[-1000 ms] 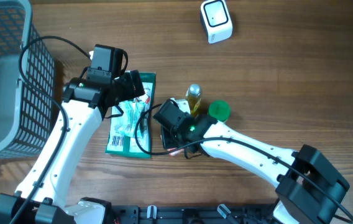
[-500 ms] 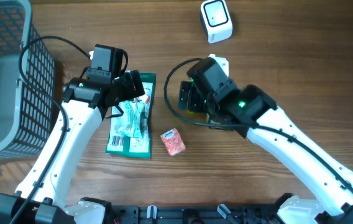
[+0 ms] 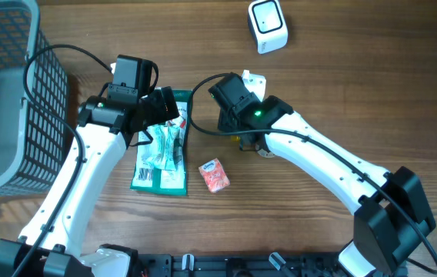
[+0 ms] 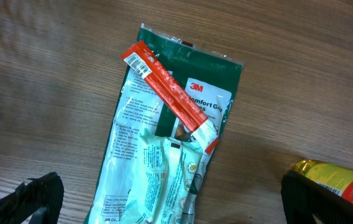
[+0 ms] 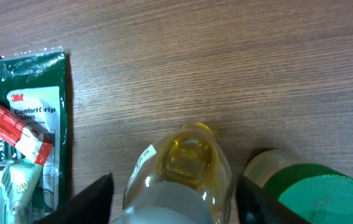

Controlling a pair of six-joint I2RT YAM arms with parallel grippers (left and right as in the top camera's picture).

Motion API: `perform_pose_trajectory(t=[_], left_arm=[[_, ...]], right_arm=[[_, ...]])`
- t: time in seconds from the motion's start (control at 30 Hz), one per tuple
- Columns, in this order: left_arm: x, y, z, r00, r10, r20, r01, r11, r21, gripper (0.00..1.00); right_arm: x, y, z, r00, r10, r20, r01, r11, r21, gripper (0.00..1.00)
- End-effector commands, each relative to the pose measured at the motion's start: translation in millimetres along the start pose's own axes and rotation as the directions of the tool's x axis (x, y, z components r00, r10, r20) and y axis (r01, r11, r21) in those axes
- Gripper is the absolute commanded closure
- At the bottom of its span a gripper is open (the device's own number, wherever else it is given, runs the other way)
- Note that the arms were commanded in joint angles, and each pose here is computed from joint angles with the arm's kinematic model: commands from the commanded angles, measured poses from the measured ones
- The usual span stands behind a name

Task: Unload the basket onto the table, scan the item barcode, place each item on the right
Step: 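Move the right gripper down onto the green-capped jar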

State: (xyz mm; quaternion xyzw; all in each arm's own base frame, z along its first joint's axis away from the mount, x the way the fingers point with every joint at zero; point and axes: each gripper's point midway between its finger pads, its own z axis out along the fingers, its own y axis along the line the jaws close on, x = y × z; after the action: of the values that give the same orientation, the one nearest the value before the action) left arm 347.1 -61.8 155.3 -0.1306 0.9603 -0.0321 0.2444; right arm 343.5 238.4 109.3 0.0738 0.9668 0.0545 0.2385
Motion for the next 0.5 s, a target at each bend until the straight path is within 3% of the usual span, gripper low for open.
perform_pose_trajectory(t=[0.0, 0.13, 0.27, 0.4, 0.47], left_arm=[[-7, 1, -4, 1.000, 0.003, 0.024, -0.003, 1.000, -0.005, 0.00], [-7, 1, -4, 1.000, 0.003, 0.024, -0.003, 1.000, -0.005, 0.00], [-7, 1, -4, 1.000, 0.003, 0.024, -0.003, 1.000, -0.005, 0.00], [-7, 1, -4, 1.000, 0.002, 0.024, -0.002, 1.000, -0.005, 0.00], [-7, 1, -4, 1.000, 0.003, 0.024, -0.003, 1.000, -0.005, 0.00]], right_arm=[[4, -4, 13, 1.000, -0.005, -0.003, 0.005, 0.999, 0.039, 0.36], [3, -5, 18, 1.000, -0.010, 0.006, 0.009, 0.999, 0.053, 0.47], [-2, -1, 17, 0.998, -0.060, 0.022, 0.059, 0.998, 0.038, 0.72], [-8, 5, 17, 0.994, -0.101, 0.047, 0.101, 0.995, 0.017, 0.72], [-19, 16, 16, 0.978, -0.185, 0.099, 0.187, 0.982, -0.015, 0.72]])
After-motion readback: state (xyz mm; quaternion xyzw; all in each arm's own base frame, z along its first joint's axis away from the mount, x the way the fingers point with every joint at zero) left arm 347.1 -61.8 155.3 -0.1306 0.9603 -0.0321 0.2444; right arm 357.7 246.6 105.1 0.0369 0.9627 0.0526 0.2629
